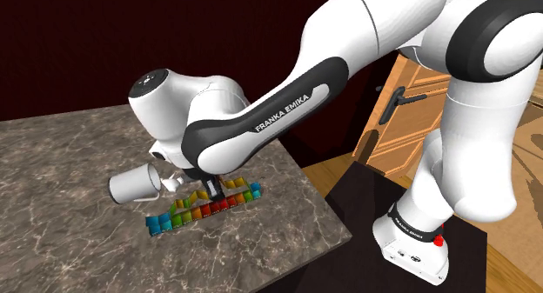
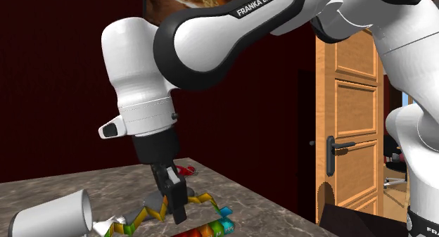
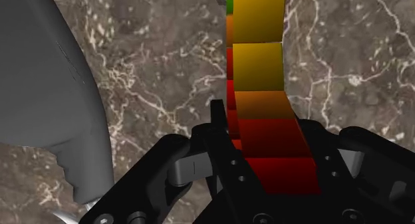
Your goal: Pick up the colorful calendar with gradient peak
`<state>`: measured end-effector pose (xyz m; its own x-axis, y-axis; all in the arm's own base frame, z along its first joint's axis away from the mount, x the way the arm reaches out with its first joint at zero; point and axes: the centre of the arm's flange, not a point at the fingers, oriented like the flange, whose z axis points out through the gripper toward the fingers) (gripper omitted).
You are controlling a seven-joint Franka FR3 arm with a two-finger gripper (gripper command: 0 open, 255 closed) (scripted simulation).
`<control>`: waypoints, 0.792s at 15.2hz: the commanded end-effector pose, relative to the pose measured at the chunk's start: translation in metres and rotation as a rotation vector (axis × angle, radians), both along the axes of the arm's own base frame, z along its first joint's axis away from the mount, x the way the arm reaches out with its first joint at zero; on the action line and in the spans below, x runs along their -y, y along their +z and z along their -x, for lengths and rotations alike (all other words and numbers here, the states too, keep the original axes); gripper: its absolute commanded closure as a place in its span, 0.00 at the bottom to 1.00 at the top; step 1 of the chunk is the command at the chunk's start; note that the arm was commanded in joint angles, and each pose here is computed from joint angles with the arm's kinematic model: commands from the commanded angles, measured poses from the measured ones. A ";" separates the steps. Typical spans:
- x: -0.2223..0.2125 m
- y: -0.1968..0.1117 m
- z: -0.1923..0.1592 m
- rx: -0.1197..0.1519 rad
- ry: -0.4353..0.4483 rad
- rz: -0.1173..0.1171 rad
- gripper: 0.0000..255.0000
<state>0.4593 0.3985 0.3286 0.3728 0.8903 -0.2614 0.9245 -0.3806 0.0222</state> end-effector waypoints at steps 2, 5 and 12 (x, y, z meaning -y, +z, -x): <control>0.003 0.004 0.000 -0.010 -0.001 0.007 1.00; 0.003 0.020 0.000 -0.010 -0.001 0.007 1.00; 0.003 0.057 0.000 -0.010 -0.001 0.007 1.00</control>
